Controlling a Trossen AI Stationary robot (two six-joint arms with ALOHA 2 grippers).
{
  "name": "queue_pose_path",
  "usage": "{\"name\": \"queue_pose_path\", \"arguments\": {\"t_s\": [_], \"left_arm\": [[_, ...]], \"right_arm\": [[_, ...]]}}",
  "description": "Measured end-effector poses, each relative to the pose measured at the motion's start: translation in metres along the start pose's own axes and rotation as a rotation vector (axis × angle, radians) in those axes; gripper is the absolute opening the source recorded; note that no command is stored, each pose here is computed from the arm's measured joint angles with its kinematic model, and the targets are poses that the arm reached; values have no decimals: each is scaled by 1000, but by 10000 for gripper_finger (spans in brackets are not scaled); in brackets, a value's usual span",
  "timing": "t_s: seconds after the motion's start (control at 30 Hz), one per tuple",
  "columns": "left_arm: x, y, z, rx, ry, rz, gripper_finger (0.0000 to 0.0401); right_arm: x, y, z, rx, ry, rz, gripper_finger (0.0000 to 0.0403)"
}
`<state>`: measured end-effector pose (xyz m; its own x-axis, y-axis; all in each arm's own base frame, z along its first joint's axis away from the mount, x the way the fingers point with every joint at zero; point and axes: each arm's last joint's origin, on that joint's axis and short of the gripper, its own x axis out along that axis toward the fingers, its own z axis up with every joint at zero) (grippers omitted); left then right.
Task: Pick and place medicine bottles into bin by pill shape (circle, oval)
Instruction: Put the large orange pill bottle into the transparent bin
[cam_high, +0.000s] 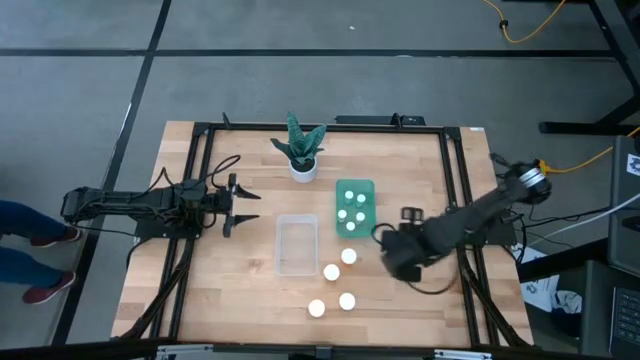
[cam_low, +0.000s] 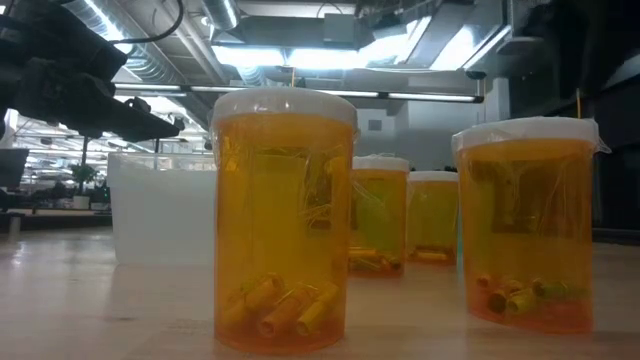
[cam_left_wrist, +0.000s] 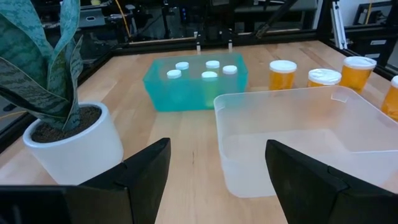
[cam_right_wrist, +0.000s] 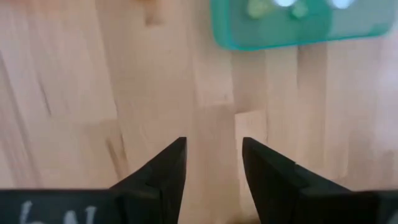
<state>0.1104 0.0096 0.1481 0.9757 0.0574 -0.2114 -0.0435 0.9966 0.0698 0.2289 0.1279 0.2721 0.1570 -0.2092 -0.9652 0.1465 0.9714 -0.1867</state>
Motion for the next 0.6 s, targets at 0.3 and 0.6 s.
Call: {"name": "queue_pose_path", "arguments": {"t_s": [0.3,0.6], "left_arm": [[0,0,0,-25,0,-7,254],[0,0,0,-25,0,-7,254]], "right_arm": [[35,-4,-75,240,-340,257,156],[71,-6,-90,277,-397,333,156]]}}
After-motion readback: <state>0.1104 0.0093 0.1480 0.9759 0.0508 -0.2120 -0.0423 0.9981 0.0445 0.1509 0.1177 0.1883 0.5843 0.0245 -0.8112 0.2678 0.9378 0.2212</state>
